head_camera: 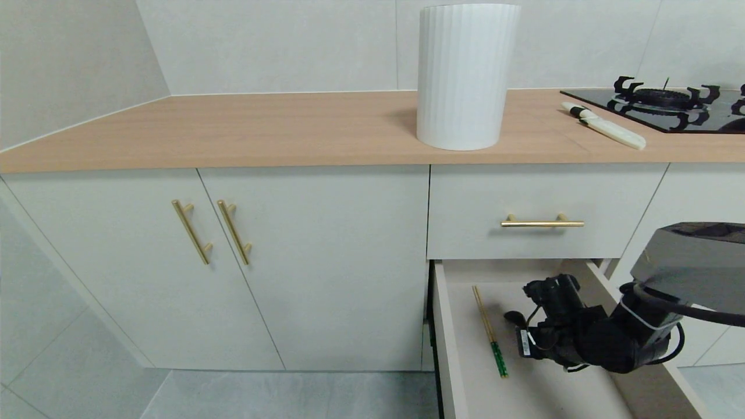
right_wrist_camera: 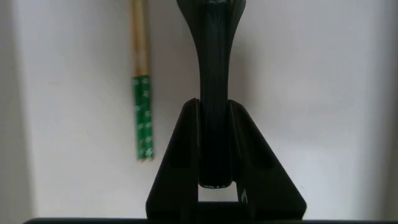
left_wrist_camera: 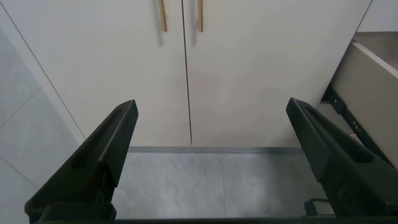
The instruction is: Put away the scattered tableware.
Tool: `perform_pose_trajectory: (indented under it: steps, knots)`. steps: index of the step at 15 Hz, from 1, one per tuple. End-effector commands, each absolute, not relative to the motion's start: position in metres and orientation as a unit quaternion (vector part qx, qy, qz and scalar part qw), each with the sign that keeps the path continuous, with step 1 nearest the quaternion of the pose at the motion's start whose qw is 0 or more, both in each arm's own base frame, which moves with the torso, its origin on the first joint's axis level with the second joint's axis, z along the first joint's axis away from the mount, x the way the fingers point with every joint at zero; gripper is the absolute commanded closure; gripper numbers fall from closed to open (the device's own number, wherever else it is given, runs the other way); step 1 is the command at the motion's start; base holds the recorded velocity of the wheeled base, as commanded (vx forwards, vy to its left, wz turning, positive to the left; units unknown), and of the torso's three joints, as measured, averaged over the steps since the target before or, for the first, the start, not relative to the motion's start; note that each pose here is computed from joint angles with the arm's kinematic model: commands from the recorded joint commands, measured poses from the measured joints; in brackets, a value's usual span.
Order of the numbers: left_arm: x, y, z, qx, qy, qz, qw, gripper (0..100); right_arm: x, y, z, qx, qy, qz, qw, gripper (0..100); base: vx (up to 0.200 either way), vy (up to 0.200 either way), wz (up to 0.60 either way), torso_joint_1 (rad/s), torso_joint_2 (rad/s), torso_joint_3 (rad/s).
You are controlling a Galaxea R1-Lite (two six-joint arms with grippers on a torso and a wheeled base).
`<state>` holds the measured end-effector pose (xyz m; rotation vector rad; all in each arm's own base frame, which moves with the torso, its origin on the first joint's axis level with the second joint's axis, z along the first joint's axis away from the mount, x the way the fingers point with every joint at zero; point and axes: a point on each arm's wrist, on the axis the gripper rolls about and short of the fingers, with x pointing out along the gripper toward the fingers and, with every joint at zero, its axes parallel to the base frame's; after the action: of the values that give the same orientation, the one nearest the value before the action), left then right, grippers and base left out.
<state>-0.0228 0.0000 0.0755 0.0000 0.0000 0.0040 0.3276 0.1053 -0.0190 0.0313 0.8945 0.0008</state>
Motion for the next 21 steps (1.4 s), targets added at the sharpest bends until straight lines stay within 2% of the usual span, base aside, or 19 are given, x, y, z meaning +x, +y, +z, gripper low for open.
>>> perform_pose_trajectory:
  steps: [1,15,16,21]
  knots:
    - [-0.0228,0.0000,0.0755,0.000,0.000,0.002,1.000,0,0.3278,0.1048,-0.0402,0.006,0.452,-0.008,0.892,100,0.000,0.000,0.00,0.000,0.00,0.000]
    - [-0.0227,0.0000,0.0755,0.000,0.001,0.002,1.000,0,0.3300,0.1043,-0.0451,0.000,0.446,-0.019,0.895,100,0.000,0.000,0.00,0.000,0.00,0.000]
    - [-0.0227,0.0000,0.0755,0.000,0.001,0.002,1.000,0,0.3300,0.1043,-0.0451,0.000,0.446,-0.019,0.895,0,0.000,0.000,0.00,0.000,0.00,0.000]
    - [-0.0227,0.0000,0.0755,0.000,0.001,0.002,1.000,0,0.3301,0.1043,-0.0446,0.001,0.445,-0.019,0.895,0,0.000,0.000,0.00,0.000,0.00,0.000]
